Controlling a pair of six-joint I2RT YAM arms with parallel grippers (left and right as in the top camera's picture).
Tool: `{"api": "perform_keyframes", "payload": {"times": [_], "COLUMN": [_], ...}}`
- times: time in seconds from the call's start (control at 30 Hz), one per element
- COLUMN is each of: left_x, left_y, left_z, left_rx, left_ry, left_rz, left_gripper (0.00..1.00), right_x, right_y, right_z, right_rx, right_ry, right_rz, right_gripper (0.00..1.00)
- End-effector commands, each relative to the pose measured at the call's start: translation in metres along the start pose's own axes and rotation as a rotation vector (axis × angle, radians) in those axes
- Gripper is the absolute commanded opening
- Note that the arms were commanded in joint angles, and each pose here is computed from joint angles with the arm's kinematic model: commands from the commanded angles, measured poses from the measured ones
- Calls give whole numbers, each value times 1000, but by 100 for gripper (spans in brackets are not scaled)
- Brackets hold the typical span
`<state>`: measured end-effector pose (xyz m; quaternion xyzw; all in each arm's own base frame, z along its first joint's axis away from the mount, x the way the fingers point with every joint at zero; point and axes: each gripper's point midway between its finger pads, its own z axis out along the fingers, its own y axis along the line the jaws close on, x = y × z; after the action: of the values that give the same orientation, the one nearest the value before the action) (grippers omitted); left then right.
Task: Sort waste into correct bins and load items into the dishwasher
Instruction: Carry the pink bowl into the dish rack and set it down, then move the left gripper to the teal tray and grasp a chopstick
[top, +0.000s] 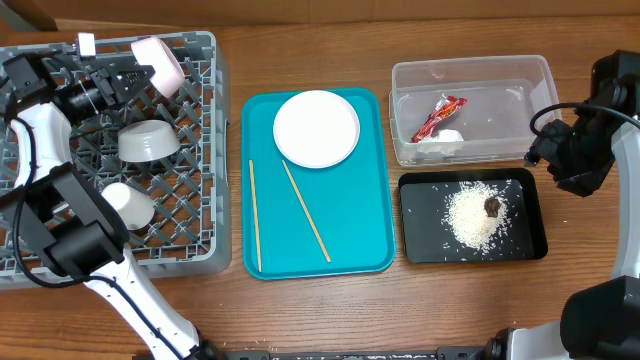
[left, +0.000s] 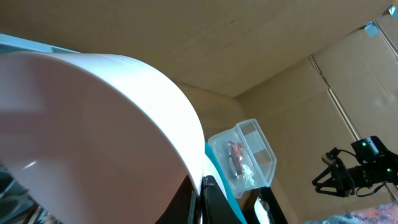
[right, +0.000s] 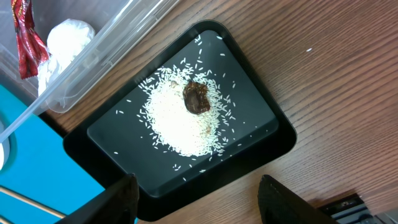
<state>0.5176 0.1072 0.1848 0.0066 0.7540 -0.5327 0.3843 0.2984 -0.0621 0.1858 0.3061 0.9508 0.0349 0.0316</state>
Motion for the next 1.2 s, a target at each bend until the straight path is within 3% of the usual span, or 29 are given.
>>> {"api": "perform_keyframes", "payload": {"times": [0.0, 0.07, 0.1, 0.2, 0.33, 0.57, 0.63, 0.67, 0.9, 1.03, 1.17], "left_x": [8, 9, 10, 15, 17, -5, -10, -8, 77, 121, 198], "left_y": [13, 13, 15, 21, 26, -18, -37, -66, -130, -143, -157], "left_z": [2, 0, -2, -16, -48, -73, -75, -73, -33, -2, 57], "left_rx": [-13, -16, -21, -50, -92, -216, -267, -358, -894, -1063, -1129], "left_ry": [6, 7, 5, -5, -43, -59, -52, -20, 271, 396, 539], "left_rz": [-41, -60, -77, -167, -263, -137, -103, -84, -243, -285, -325], "left_gripper": [4, 9, 22, 25, 49, 73, 83, 98, 100, 100, 100], "right_x": [-1, -1, -1, -1, -1, 1, 2, 3, 3, 3, 3], "right_y": [1, 1, 1, 1, 0, 0, 0, -1, -1, -1, -1], "right_z": [-8, -8, -8, -8, -8, -8, -8, -8, -8, -8, -8], "right_rx": [-13, -13, -13, -13, -12, -9, -8, -6, -6, -6, -6], "right_ry": [-29, -29, -30, -30, -28, -22, -19, -14, -12, -12, -11], "right_rz": [-3, -3, -3, -4, -7, -7, -7, -6, -6, -6, -6], "right_gripper": [63, 63, 63, 63, 63, 63, 63, 64, 78, 78, 78]}}
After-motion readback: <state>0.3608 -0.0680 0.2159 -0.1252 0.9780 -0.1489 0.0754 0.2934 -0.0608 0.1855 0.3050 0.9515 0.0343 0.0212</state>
